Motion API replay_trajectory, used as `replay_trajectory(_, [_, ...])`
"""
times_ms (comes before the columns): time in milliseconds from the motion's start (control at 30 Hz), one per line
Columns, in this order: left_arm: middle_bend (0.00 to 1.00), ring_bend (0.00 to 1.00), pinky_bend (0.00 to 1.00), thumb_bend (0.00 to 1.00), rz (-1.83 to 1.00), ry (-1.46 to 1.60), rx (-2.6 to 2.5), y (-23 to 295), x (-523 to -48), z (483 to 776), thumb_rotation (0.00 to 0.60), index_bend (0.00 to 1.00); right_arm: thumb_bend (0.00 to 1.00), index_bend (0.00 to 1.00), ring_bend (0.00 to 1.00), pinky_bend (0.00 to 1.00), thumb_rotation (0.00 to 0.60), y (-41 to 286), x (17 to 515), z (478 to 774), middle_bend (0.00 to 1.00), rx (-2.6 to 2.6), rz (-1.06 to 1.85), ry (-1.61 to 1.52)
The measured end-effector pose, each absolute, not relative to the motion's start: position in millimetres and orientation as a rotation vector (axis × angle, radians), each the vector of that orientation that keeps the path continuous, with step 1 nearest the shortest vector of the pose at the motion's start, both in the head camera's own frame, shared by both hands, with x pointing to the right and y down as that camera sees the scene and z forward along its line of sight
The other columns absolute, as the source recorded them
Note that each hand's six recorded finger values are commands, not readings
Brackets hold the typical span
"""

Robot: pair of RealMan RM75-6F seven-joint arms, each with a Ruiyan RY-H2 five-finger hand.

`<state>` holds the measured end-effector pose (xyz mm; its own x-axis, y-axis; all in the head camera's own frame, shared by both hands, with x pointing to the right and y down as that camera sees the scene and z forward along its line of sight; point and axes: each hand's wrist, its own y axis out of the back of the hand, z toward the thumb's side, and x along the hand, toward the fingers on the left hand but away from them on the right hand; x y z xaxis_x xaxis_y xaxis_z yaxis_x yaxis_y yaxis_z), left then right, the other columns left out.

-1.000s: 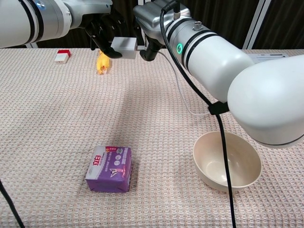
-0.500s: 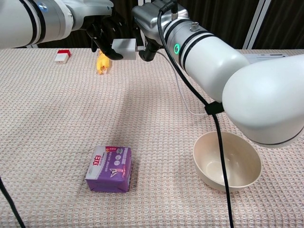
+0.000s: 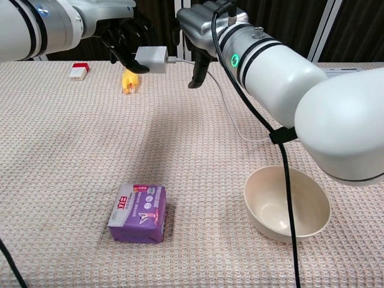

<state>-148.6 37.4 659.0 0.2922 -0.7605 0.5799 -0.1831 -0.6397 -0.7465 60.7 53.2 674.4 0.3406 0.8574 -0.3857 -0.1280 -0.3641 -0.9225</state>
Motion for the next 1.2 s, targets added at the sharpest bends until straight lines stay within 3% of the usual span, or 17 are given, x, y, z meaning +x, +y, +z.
replay_trajectory(200, [0.47, 0.43, 0.53, 0.31, -1.34, 0.811, -2.02, 39.6, -168.5, 672.6, 0.6, 0.6, 0.0, 0.11, 0.61, 0.69, 0.6, 48.6, 84.8, 673.2, 0.24, -1.575, 1.267, -0.663])
replay_trajectory(600, [0.46, 0.41, 0.48, 0.3, -1.369, 0.71, -2.003, 46.3, -217.8, 733.3, 0.6, 0.58, 0.0, 0.06, 0.61, 0.69, 0.6, 56.8, 169.4, 683.3, 0.23, -1.474, 1.426, -0.507])
replay_trajectory(800, [0.44, 0.4, 0.47, 0.28, -1.416, 0.693, -2.013, 56.5, -231.1, 761.7, 0.6, 0.57, 0.0, 0.06, 0.61, 0.69, 0.6, 64.4, 186.7, 688.3, 0.23, -1.48, 1.441, -0.509])
replay_trajectory(867, [0.4, 0.37, 0.46, 0.26, -1.427, 0.679, -2.012, 59.6, -232.8, 768.5, 0.6, 0.53, 0.0, 0.06, 0.61, 0.69, 0.6, 65.0, 191.5, 688.9, 0.23, -1.488, 1.444, -0.519])
replay_trajectory(1000, [0.17, 0.21, 0.36, 0.16, -1.449, 0.641, -2.023, 65.9, -234.7, 775.9, 0.6, 0.18, 0.0, 0.06, 0.61, 0.69, 0.6, 62.0, 201.0, 682.2, 0.23, -1.495, 1.437, -0.559])
replay_trajectory(1067, [0.12, 0.18, 0.32, 0.15, -1.446, 0.654, -2.029, 65.5, -235.7, 772.1, 0.59, 0.11, 0.0, 0.06, 0.61, 0.69, 0.6, 60.2, 206.4, 676.3, 0.24, -1.496, 1.432, -0.585])
replay_trajectory(1200, [0.13, 0.17, 0.29, 0.11, -1.426, 0.724, -2.031, 61.7, -245.7, 750.6, 0.506, 0.11, 0.02, 0.07, 0.58, 0.69, 0.6, 56.5, 230.0, 659.1, 0.25, -1.488, 1.43, -0.66])
